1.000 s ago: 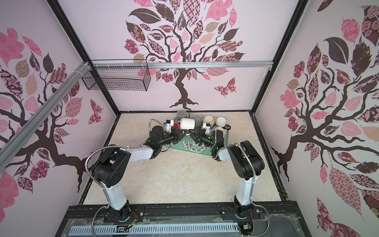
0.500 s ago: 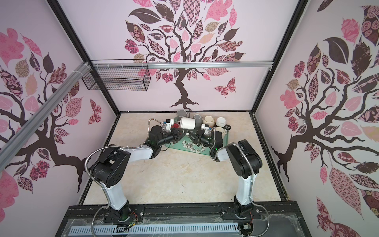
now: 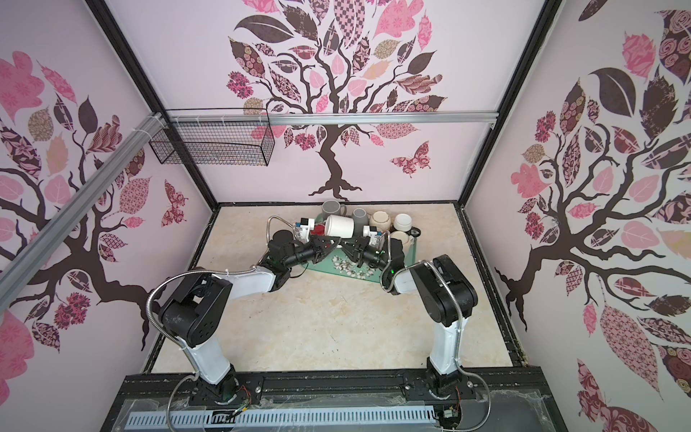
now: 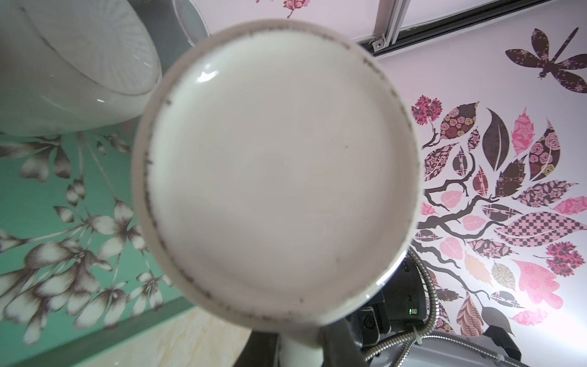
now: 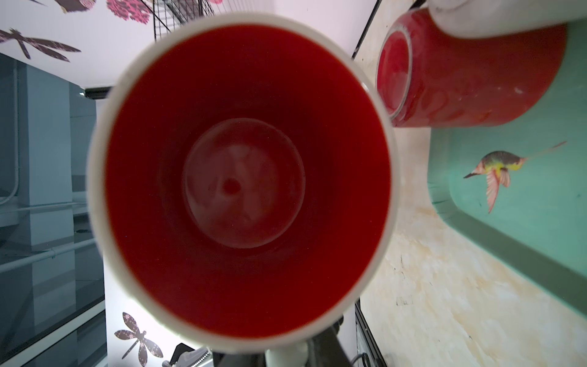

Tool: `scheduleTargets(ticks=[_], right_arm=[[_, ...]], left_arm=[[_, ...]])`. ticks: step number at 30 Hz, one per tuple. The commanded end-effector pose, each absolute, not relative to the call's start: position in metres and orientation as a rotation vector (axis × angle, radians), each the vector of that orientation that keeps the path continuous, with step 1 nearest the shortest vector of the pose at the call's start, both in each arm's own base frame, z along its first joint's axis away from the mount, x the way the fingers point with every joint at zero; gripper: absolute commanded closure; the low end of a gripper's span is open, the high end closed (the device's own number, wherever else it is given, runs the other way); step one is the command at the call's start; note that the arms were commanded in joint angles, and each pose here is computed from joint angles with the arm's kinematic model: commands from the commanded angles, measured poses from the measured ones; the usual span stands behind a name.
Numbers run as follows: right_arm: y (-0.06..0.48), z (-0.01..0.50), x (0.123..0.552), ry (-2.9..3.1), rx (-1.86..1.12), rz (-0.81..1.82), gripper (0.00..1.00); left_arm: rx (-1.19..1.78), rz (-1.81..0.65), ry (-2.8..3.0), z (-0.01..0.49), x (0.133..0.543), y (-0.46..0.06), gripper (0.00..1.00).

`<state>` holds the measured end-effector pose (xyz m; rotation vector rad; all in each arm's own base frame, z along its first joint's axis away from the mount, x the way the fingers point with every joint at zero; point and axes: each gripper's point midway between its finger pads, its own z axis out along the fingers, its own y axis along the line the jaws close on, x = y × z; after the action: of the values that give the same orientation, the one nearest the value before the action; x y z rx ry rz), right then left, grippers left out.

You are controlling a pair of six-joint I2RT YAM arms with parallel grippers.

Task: Turn the mug right side up
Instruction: Place the mug at the top-left of the table.

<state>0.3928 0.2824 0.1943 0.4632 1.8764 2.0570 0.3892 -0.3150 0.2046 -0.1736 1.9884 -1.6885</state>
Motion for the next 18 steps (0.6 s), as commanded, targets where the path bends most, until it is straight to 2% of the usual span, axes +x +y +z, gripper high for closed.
scheduleTargets(ticks=[1,8,12,18], right_arm=[[0.278,0.231,0.396,1.794,0.354,1.972,1.0],[0.282,0.232,0.399,1.958,0.249,1.588,1.0],[0.292,0.232,0.404,2.023,0.188,1.376,1.0],[0.325,0.226,0.415,2.06,0.022,1.032,1.0]], left_arm=[[-0.002,-1.62,2.011,0.213,0.361,-0.309,0.74],[-0.043,-1.253,2.202,0.189,0.336,-0.251,0.58],[-0.087,-1.022,2.221,0.188,0.318,-0.208,0.43],[-0.166,-0.599,2.213,0.206,0.286,-0.132,0.37]])
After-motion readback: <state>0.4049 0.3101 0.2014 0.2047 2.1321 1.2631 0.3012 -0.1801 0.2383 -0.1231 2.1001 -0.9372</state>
